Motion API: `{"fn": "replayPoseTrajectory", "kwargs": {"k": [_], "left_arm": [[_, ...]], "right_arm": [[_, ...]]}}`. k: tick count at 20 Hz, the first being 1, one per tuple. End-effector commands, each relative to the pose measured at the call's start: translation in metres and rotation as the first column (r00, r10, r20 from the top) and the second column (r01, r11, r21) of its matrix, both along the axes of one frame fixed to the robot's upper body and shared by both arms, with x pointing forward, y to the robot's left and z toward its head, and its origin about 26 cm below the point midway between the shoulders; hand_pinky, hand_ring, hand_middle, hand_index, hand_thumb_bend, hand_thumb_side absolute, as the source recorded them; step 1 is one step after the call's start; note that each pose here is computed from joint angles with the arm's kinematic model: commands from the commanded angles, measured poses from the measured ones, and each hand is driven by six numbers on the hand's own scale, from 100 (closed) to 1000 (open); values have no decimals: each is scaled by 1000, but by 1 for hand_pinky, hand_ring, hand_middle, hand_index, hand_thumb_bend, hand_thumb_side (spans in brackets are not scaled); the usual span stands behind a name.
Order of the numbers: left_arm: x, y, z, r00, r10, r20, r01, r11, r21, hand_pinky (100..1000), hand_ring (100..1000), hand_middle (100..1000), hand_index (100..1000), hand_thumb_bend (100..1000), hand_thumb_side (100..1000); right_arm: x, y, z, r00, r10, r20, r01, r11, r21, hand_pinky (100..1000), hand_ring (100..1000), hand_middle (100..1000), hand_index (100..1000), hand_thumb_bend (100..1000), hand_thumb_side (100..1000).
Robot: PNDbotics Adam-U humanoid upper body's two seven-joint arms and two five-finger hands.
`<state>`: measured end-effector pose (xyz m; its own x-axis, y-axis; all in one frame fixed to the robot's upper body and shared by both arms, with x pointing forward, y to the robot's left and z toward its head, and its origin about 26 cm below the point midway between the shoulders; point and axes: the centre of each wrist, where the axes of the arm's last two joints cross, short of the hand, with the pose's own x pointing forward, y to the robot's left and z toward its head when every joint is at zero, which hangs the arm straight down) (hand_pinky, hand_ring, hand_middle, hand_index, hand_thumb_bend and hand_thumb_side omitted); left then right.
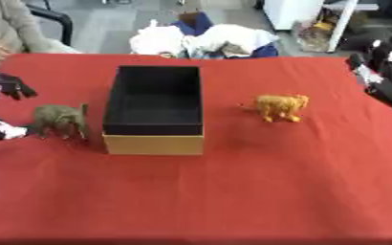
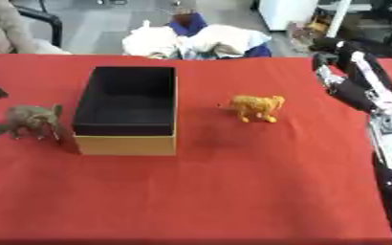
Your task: Pick up objects on the table and place them in the box.
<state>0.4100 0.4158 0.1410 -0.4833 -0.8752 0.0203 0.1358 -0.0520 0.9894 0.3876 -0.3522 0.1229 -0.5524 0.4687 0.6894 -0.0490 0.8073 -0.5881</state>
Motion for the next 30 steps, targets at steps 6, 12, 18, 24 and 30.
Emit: {"fn": "replayPoseTrajectory", "kwargs": {"k": [6,12,18,24,30], "left_arm": [[13,-2,3,1000,13,12,-13,999,49,714,665,669,803,528,556],[19,-6,-6,1000,10,-21,-9,997,78,697,636,639,790,524,516],[21,-10,-11,1000,14,-23,-11,995,103,619,540,555,725,515,276],[21,-12,-12,998,34,51,-38,995,87,452,386,391,560,451,225],[19,-12,-7,985,78,155,-79,997,3,379,290,286,452,384,159]], "right_arm": [[1,-2,11,1000,5,22,-5,1000,-15,795,902,751,864,100,589],[1,-2,10,1000,4,20,-4,1000,-13,796,902,751,863,100,601],[1,-2,9,1000,5,19,-5,1000,-12,796,902,751,863,100,608],[1,-3,9,1000,3,18,-3,1000,-10,796,902,751,862,100,628],[1,-3,9,1000,2,19,-2,1000,-9,796,902,751,863,100,627]]}}
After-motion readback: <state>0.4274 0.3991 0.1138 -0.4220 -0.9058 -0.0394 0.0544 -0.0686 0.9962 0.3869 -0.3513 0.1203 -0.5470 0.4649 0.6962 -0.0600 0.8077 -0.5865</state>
